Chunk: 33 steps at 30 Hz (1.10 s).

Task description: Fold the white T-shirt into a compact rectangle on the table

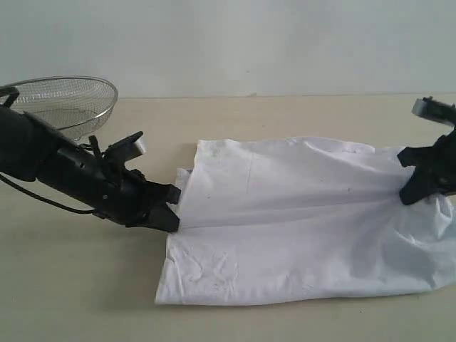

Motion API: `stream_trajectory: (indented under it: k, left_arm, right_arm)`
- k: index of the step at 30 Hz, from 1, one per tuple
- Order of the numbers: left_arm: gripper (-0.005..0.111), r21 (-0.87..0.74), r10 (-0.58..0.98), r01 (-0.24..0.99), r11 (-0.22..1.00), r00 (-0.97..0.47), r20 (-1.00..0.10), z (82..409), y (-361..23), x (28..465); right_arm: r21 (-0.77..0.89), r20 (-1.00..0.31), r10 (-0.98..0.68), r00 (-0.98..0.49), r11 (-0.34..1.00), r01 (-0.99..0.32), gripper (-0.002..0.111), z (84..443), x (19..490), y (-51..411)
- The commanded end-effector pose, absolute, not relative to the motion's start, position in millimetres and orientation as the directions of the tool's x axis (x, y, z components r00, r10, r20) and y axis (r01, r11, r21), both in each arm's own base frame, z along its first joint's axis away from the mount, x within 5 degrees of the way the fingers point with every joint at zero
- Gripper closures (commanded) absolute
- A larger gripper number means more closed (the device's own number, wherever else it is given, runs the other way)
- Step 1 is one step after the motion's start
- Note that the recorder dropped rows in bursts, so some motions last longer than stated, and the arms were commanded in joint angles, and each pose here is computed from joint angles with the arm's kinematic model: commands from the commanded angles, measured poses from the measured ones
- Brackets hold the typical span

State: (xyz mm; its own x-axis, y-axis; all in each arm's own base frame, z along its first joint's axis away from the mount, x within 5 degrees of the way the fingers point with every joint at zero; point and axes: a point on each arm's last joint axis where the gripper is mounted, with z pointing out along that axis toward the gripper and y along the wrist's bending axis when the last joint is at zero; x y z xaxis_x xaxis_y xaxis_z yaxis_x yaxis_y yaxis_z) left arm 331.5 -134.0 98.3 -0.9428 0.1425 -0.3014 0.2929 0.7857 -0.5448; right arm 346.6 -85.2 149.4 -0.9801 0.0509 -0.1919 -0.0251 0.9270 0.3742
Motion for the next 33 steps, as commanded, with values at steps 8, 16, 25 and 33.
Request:
stream_trajectory:
  k: [8,16,25,33]
  left_arm:
    - [0.102,-0.511,0.143,0.302,0.805,-0.934,-0.326,96,-152,327]
    - [0.102,-0.511,0.15,0.307,0.803,-0.934,-0.325,96,-152,326]
    - [0.102,-0.53,0.16,0.311,0.789,-0.937,-0.312,97,-153,324]
    - [0.102,-0.528,0.16,0.311,0.79,-0.936,-0.312,97,-154,324]
  right_arm:
    - [0.37,-0.236,-0.038,-0.971,0.92,-0.126,0.109,193,345,-35]
    - [0.383,-0.208,-0.153,-0.966,0.896,-0.224,0.109,193,345,50]
    - [0.344,-0.385,-0.183,-0.905,0.881,-0.325,0.109,213,352,138]
    - [0.363,-0.311,-0.174,-0.935,0.887,-0.286,0.109,201,361,142]
